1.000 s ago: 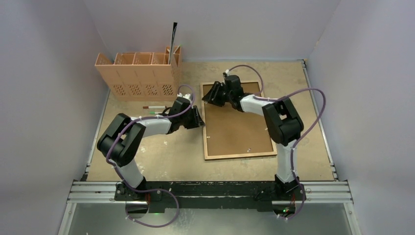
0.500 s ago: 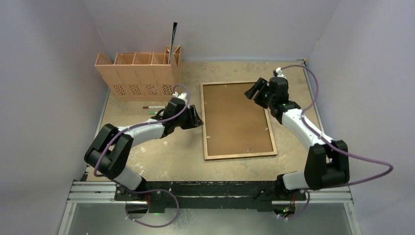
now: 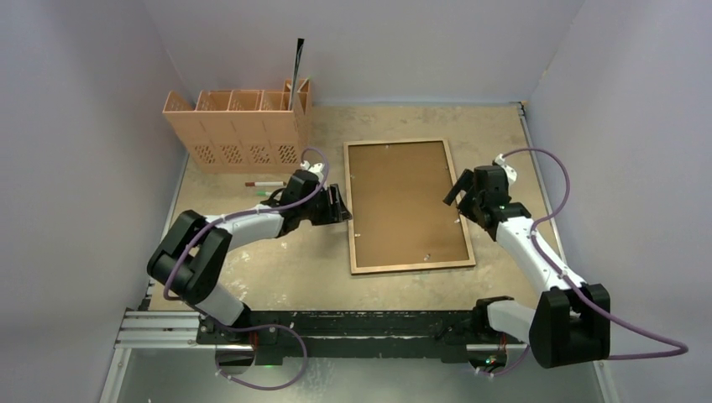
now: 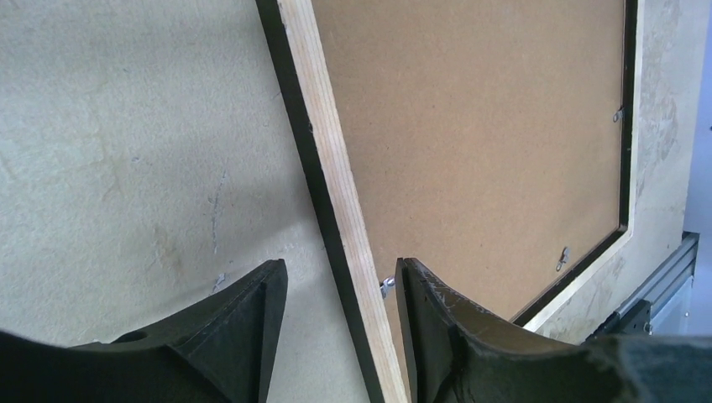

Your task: Put the photo into the frame

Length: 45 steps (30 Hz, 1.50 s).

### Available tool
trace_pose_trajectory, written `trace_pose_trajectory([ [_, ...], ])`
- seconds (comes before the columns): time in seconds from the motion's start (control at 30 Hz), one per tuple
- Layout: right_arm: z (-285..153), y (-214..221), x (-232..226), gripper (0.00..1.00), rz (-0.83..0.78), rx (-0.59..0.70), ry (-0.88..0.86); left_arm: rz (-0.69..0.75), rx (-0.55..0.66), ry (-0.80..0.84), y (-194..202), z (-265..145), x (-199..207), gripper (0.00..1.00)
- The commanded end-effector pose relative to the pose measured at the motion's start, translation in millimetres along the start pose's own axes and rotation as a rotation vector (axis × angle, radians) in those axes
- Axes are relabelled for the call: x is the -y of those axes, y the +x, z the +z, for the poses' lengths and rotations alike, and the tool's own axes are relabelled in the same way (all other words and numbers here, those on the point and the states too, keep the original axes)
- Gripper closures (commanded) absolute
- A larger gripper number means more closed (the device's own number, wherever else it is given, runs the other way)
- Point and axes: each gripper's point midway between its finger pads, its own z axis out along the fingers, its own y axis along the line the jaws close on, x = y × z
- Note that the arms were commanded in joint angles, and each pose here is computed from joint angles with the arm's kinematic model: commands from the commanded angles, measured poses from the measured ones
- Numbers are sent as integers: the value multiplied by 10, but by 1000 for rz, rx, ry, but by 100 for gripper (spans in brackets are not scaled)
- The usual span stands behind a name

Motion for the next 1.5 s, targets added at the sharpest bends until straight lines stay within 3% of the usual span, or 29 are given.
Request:
trace_pose_trajectory([
  [0.0, 45, 276, 149, 8, -12, -97, 24, 3, -22, 63, 80, 78, 73, 47],
  [0.53, 146, 707, 298, 9, 39, -230, 34, -21, -12, 47, -49, 360, 67, 47],
  [0.83, 74, 202, 472, 10, 82, -28, 182, -33, 20, -22, -91, 374, -57, 46],
  [1.13, 352, 439, 373, 12, 99, -131, 120, -26, 28, 37, -168, 373, 108, 46],
  [1.47, 310, 816, 265, 14, 78, -258, -14, -28, -31, 61, -127, 599, 159, 46],
])
